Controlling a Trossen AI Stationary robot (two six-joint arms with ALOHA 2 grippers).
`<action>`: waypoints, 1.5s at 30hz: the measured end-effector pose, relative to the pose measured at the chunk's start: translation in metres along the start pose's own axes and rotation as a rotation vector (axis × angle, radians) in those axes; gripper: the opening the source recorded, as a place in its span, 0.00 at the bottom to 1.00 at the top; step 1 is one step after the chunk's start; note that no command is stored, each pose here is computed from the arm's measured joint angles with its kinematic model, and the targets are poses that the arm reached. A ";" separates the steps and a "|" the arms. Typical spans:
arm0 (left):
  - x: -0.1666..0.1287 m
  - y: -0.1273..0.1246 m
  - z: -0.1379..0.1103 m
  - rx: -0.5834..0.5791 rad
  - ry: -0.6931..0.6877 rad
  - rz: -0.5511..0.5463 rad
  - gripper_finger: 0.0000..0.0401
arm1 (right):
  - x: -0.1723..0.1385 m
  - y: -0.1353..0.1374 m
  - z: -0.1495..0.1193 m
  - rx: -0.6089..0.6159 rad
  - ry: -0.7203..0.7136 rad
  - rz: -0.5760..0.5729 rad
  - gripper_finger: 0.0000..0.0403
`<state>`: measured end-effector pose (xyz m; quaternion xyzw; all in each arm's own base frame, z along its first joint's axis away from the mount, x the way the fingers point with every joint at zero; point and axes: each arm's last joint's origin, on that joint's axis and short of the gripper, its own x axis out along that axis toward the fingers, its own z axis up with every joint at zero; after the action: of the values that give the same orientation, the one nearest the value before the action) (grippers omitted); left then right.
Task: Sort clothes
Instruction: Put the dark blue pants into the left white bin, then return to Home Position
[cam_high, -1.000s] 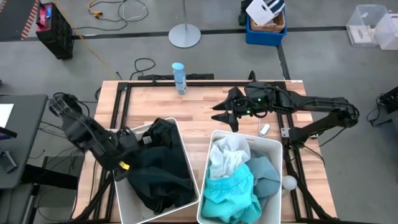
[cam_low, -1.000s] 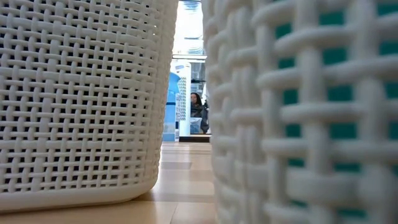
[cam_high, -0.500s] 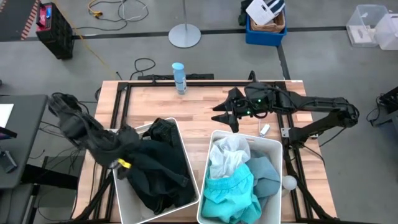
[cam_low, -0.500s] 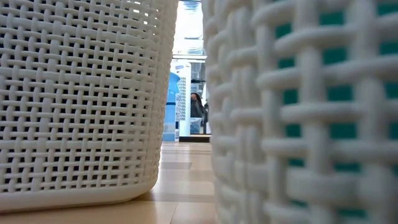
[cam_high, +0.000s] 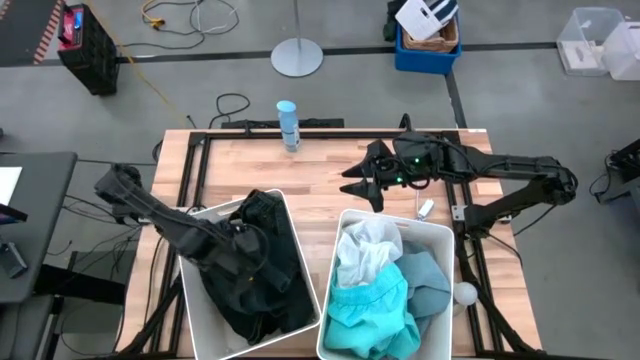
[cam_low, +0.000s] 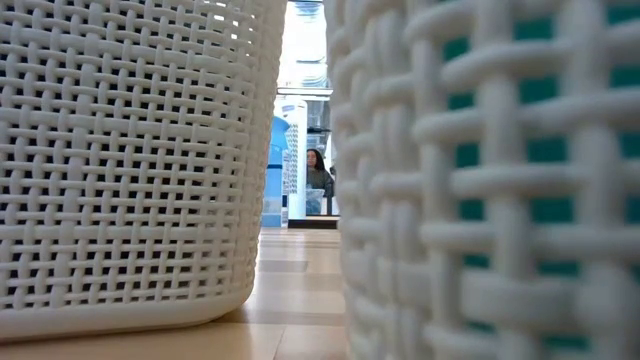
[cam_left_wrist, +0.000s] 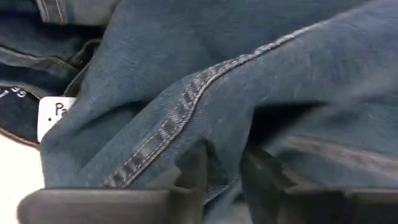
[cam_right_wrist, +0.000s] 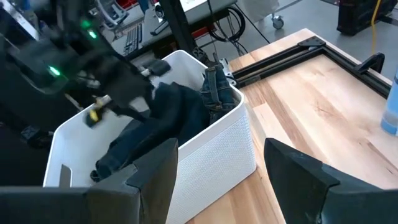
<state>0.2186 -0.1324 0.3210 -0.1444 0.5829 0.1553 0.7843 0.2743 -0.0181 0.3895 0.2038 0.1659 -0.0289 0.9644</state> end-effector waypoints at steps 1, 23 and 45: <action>0.007 0.000 0.001 -0.007 0.009 0.014 0.19 | 0.000 0.000 0.000 0.001 0.001 0.002 0.64; -0.060 0.012 0.023 -0.048 -0.343 -0.298 0.43 | 0.001 0.020 -0.008 -0.025 0.028 0.065 0.64; -0.119 0.059 -0.033 -0.097 -0.779 -0.008 0.01 | -0.040 0.048 -0.006 -0.204 -0.103 0.062 0.28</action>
<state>0.1330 -0.1017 0.4228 -0.1140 0.2330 0.2227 0.9398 0.2406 0.0276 0.4159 0.1080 0.1120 0.0074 0.9878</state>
